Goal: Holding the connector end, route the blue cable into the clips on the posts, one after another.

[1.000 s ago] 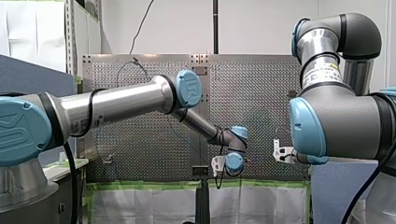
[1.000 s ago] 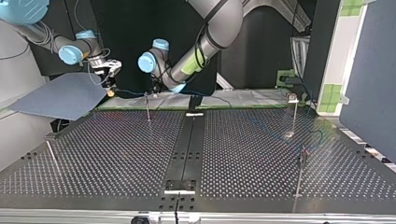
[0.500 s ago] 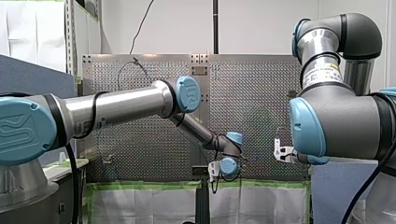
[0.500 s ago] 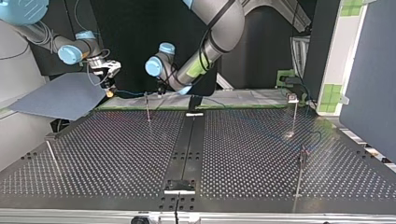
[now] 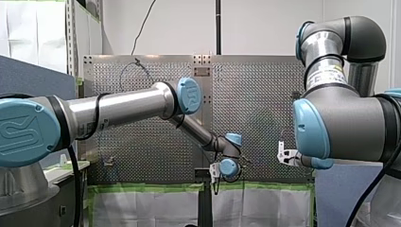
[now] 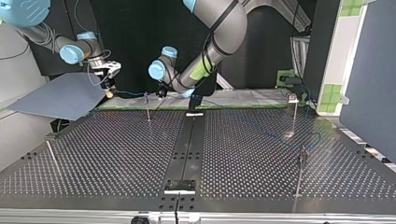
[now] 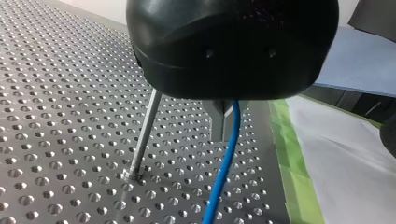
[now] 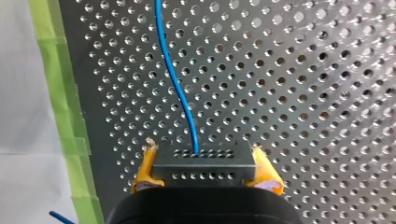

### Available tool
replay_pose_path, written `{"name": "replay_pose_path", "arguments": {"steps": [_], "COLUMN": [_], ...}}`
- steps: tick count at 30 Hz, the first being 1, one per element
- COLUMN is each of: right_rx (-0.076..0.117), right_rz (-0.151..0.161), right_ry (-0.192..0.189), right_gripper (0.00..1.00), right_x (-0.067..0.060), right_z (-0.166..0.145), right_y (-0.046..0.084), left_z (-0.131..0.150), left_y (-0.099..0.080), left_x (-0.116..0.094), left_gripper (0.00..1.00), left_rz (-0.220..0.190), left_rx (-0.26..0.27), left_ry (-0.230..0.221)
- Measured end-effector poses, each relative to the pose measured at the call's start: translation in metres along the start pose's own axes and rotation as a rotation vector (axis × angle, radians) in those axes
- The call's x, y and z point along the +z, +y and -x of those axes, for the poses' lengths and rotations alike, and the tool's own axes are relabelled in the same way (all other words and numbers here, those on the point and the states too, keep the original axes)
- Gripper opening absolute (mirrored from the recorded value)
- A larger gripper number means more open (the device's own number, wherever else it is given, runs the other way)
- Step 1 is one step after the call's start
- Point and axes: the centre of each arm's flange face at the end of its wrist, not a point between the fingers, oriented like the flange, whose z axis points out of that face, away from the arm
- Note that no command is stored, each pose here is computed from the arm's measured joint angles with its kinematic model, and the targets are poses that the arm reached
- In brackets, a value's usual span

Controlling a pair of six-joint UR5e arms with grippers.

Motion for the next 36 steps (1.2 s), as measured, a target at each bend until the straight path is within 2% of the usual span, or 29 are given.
{"name": "replay_pose_path", "arguments": {"steps": [8,18,28,36], "right_rx": [0.011,0.024,0.025,0.023], "right_rz": [0.001,0.02,0.025,0.027], "right_ry": [-0.011,-0.037,-0.048,-0.039], "right_gripper": [0.0,0.0,0.0,0.0], "right_x": [0.004,0.01,0.017,0.024], "right_z": [0.011,0.031,0.029,0.024], "right_y": [0.001,0.006,0.011,0.015], "left_z": [0.003,0.004,0.004,0.007], "left_y": [0.001,0.003,-0.002,0.003], "left_x": [0.004,0.006,0.006,0.011], "left_gripper": [0.0,0.0,0.0,0.0], "left_rz": [-0.01,-0.02,-0.042,-0.032], "left_rx": [-0.021,-0.027,-0.045,-0.063], "left_ry": [-0.016,-0.017,-0.028,-0.043]}}
